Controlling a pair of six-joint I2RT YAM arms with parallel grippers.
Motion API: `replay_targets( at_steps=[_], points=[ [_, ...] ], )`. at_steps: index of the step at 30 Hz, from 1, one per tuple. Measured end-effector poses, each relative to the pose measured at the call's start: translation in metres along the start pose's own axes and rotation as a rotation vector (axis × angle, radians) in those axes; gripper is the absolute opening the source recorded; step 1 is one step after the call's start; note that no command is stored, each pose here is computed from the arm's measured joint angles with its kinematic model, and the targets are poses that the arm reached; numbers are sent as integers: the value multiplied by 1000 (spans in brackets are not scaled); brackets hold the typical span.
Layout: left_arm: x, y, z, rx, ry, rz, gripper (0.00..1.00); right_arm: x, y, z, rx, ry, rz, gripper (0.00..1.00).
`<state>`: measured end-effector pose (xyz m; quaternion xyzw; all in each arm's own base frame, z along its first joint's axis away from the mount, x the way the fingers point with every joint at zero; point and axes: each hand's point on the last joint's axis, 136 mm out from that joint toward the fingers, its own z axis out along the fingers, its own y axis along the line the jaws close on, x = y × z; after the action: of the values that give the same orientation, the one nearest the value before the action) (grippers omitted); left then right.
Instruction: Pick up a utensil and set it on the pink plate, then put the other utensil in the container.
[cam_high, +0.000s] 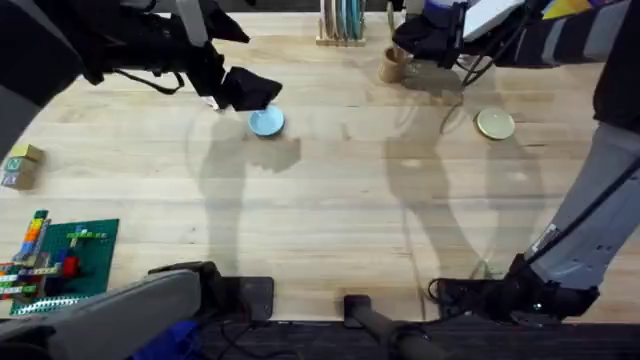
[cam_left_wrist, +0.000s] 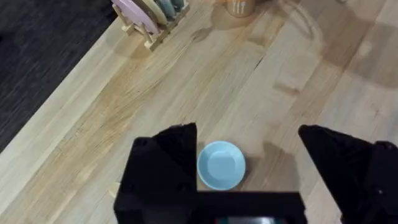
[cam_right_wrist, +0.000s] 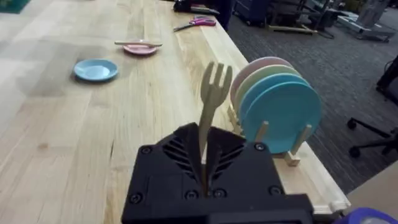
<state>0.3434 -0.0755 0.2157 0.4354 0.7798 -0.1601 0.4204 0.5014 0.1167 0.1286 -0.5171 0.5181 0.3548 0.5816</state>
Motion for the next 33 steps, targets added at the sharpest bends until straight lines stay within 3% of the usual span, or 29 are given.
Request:
replay_targets(
  at_steps=[12,33],
  points=[
    [0,0,0,0,0,0,995,24,6,2,-7,3,6,33],
    [0,0,0,0,0,0,996,34,5,-2,8,16,17,33]
  ],
)
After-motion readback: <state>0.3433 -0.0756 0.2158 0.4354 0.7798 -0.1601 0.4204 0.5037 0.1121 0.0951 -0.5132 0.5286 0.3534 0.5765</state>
